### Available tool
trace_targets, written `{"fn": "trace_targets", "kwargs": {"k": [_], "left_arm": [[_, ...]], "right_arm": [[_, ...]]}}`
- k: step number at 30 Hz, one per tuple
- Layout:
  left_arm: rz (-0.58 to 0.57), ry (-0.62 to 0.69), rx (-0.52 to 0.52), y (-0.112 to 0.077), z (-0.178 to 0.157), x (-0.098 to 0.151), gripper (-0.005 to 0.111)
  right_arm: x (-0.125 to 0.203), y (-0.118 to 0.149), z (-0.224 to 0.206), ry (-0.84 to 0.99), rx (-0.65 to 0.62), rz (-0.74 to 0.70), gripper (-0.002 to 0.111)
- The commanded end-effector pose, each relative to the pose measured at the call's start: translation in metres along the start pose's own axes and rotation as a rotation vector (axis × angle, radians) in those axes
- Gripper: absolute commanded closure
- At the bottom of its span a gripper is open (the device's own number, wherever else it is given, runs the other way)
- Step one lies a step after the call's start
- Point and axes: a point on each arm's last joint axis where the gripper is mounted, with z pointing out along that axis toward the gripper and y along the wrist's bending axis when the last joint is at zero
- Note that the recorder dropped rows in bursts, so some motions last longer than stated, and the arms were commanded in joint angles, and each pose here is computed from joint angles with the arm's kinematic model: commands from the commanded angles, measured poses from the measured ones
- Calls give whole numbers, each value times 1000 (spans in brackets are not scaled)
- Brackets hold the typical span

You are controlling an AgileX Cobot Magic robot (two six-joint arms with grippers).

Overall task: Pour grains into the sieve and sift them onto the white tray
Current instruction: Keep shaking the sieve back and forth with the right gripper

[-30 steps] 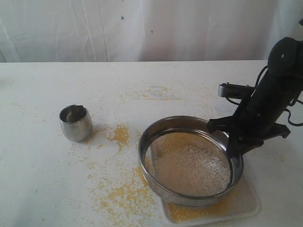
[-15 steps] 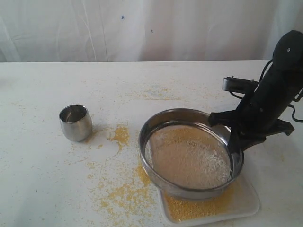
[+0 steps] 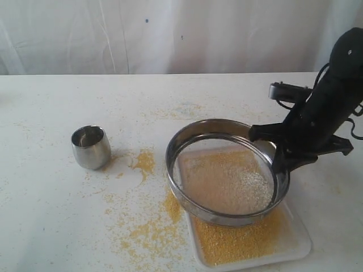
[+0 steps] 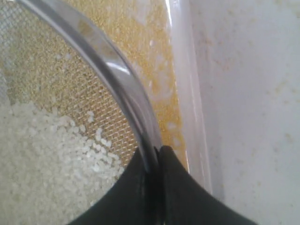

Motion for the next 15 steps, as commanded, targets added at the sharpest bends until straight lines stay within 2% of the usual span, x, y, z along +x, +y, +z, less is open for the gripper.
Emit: {"fn": "trace_targets", "kwargs": {"k": [1,3,4,6,8,11,15], "left_arm": [[-7,3,10,-1,0,2,107],[-7,3,10,-1,0,2,107],[-7,3,10,-1,0,2,107],[-7,3,10,-1,0,2,107],[-7,3,10,-1,0,2,107],[-7,3,10,-1,0,2,107],[-7,3,10,-1,0,2,107]], "right_arm": [[-8,3,-9,-105,-23,17,108],[8,3,-9,68,-23,10,108],[11,3,-8,95,-23,11,108],[4,2,-7,18,-16,10,108],[-15,1,-6,-181,-7,11,108],[8,1,-9,61,-3,-2,108],[-5,-4,-4,-66,41,-23,108]]}}
